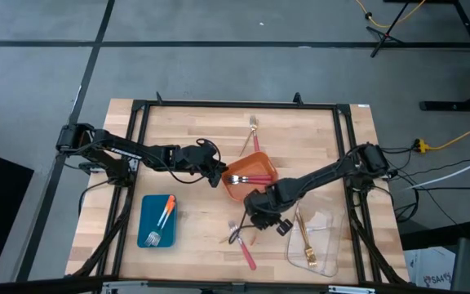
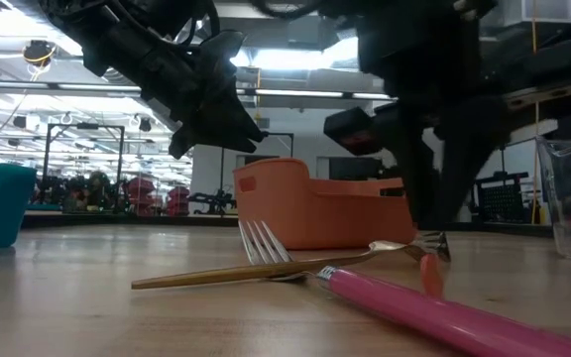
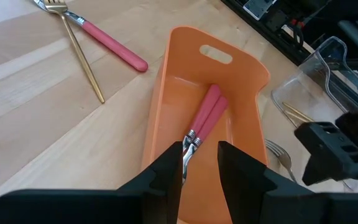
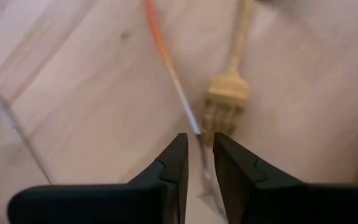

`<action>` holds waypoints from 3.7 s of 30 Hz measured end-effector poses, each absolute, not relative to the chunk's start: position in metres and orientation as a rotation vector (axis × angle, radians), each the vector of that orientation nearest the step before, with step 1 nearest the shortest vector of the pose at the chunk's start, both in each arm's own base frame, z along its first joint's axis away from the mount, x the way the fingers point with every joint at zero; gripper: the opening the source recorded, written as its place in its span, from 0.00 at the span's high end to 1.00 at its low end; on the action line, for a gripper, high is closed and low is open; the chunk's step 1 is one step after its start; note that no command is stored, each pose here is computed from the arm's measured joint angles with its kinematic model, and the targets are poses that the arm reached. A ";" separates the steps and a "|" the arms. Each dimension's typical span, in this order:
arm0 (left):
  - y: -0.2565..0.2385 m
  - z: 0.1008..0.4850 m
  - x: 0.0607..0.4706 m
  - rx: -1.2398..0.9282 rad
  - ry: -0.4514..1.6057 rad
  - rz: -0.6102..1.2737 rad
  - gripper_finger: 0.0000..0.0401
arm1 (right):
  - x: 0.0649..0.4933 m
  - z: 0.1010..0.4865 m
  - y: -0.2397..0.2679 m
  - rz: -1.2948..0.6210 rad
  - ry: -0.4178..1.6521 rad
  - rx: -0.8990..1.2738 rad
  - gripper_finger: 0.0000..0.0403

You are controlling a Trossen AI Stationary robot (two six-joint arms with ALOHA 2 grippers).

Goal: Sort silverware by color (type)
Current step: Put the orange fork into the blue bin

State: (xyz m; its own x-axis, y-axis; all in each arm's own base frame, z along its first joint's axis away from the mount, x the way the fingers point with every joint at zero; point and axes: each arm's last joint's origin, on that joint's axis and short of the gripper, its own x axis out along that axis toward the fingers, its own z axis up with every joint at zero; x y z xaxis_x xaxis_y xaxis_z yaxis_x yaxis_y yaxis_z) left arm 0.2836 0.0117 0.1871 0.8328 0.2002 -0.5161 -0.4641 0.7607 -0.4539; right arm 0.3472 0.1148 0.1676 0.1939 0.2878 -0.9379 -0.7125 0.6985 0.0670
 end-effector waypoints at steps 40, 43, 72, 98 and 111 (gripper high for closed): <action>0.012 0.187 0.284 -0.602 0.458 0.386 0.77 | 0.340 0.137 0.094 0.722 1.163 -0.293 0.99; 0.012 0.187 0.284 -0.602 0.459 0.387 0.77 | 0.340 0.137 0.094 0.718 1.164 -0.288 0.98; -0.001 0.247 0.257 -0.414 0.292 0.139 0.77 | 0.360 0.188 0.095 0.656 1.163 -0.446 1.00; -0.046 0.295 0.204 0.174 0.140 0.184 0.77 | 0.416 0.312 0.101 0.436 0.542 -0.446 1.00; -0.057 0.288 0.200 0.201 0.198 0.205 0.77 | 0.369 0.381 0.084 0.395 0.409 -0.444 1.00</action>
